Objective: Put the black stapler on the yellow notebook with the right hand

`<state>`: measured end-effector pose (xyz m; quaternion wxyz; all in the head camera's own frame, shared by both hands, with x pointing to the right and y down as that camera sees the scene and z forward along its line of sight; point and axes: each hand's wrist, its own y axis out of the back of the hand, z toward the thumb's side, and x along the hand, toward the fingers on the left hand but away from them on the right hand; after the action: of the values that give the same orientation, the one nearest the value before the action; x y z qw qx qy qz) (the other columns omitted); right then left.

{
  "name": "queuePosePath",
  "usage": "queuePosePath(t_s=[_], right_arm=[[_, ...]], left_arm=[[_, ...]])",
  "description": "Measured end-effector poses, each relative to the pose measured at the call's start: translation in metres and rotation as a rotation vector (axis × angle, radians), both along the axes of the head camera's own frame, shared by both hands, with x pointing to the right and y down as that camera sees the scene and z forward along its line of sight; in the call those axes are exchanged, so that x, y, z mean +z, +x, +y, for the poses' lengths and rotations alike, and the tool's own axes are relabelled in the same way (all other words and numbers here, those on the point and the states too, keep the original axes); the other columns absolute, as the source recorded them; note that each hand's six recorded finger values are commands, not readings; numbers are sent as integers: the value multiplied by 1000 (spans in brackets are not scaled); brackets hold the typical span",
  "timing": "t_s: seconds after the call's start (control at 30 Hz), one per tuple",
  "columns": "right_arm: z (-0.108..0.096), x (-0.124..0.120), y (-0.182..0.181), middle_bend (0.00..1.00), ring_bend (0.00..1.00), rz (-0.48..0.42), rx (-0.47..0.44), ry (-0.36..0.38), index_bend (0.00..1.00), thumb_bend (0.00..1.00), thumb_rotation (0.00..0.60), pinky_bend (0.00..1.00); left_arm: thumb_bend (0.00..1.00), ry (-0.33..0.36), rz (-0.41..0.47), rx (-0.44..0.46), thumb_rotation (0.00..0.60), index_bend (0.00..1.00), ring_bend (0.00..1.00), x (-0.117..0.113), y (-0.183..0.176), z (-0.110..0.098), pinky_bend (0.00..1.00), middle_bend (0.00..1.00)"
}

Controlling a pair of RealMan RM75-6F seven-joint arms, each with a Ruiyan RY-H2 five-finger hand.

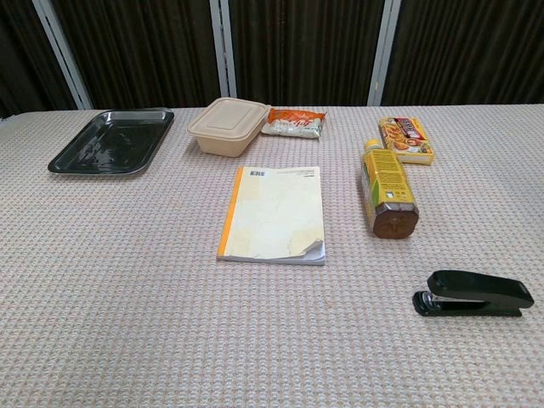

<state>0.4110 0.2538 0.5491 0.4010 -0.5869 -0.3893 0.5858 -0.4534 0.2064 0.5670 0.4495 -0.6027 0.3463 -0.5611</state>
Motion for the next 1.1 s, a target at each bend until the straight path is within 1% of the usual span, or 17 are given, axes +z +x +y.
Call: queuePosePath(t_s=[0.23, 0.33, 0.47, 0.57, 0.63, 0.8, 0.9, 1.1], right_arm=[[-3, 7, -1, 0, 0, 3, -5, -22, 0, 115, 600, 0], [-4, 12, -7, 1, 0, 2, -30, -25, 34, 115, 600, 24], [-1, 28, -29, 69, 28, -27, -94, -32, 136, 117, 600, 121], [4, 43, -49, 96, 54, -66, -138, -47, 146, 115, 600, 133], [9, 52, -64, 113, 68, -96, -166, -62, 149, 118, 600, 142], [19, 74, -103, 155, 112, -182, -229, -118, 186, 147, 600, 207], [22, 81, -121, 166, 129, -221, -252, -134, 200, 164, 600, 233], [21, 89, -143, 185, 157, -254, -271, -151, 222, 214, 600, 276]], left_arm=[[319, -19, -24, -7, 600, 0, 0, 8, 1, -4, 88, 0], [318, -24, -21, 1, 600, 0, 0, 10, 5, -5, 88, 0], [319, -5, -3, 7, 600, 0, 0, 8, 8, -8, 88, 0], [320, 3, -1, 13, 600, 0, 0, 9, 9, -11, 89, 0], [322, -8, 0, 15, 600, 0, 0, 12, 9, -12, 88, 0], [320, -36, -18, 2, 600, 0, 0, 22, 7, -17, 89, 0], [319, -42, -23, -1, 600, 0, 0, 24, 7, -18, 88, 0], [320, -40, -21, -8, 600, 0, 0, 23, 5, -18, 88, 0]])
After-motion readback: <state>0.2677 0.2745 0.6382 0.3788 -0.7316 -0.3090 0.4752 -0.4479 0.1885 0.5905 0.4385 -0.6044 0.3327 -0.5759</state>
